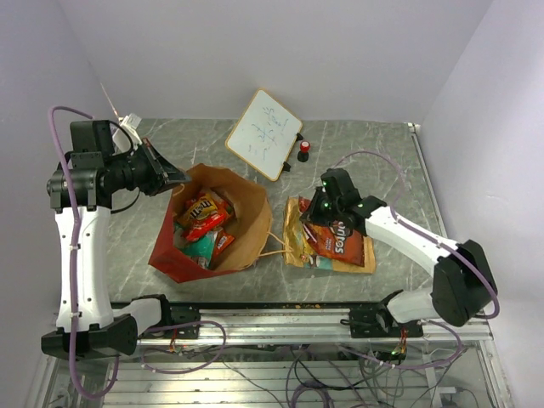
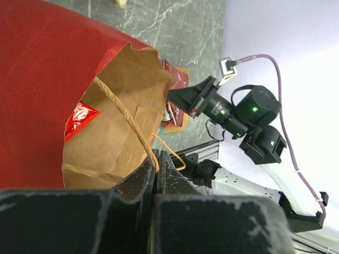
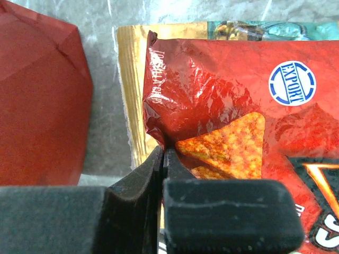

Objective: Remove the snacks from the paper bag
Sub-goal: Place the snack at the center of the board, then take out the snack from the paper bag.

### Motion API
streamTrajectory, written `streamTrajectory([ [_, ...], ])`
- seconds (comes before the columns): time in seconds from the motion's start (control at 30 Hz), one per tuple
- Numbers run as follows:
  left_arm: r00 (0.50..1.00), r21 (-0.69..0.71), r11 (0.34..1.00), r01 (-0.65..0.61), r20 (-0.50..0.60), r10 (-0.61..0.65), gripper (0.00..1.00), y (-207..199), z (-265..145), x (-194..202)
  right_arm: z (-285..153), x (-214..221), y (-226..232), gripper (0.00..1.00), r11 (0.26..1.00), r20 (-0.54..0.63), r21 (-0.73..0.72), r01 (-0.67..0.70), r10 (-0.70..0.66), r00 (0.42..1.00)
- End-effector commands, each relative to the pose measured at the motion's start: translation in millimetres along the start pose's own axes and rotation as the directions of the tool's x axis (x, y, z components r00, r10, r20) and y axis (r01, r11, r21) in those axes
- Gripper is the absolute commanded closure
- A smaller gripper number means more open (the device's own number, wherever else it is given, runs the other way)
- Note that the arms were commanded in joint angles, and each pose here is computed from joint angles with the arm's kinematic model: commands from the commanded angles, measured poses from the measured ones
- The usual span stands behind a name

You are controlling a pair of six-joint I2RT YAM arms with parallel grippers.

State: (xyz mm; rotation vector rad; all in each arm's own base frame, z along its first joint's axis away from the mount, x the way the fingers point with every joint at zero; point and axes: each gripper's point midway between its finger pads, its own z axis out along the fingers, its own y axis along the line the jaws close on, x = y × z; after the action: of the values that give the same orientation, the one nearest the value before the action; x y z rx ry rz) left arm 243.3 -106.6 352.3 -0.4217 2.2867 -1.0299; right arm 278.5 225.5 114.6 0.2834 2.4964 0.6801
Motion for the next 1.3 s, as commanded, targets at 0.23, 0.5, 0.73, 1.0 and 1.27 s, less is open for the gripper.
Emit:
streamTrajectory([
  [0.23, 0.999, 0.174, 0.984, 0.038, -0.015, -0.036, 0.92, -16.2, 14.1, 1.4, -2.0, -9.6, 23.9, 0.61, 0.972, -0.13, -0.057, 0.228, -0.234, 0.964],
  [0.5, 1.0, 0.206, 0.978, 0.015, -0.01, -0.013, 0.87, -20.6, 17.5, -4.5, -25.4, -43.5, 41.0, 0.51, 0.891, -0.123, -0.062, 0.45, -0.454, 0.883],
  [0.73, 1.0, 0.224, 0.974, -0.022, 0.01, 0.02, 0.93, -30.1, 12.3, -10.6, -53.4, -89.8, 118.5, 0.5, 0.804, 0.098, -0.228, 0.549, -0.542, 0.835],
  [1.0, 1.0, 0.225, 0.974, -0.029, 0.011, 0.027, 0.93, -30.1, 13.6, -12.5, -74.0, -30.3, 223.1, 0.45, 0.343, 0.405, -0.317, 0.884, -0.794, 0.453],
  [1.27, 0.997, 0.18, 0.981, -0.07, 0.026, 0.067, 0.93, -26.1, 8.0, -10.9, -83.3, 71.7, 248.6, 0.32, -0.456, 0.726, -0.229, 0.86, -0.668, -0.161],
])
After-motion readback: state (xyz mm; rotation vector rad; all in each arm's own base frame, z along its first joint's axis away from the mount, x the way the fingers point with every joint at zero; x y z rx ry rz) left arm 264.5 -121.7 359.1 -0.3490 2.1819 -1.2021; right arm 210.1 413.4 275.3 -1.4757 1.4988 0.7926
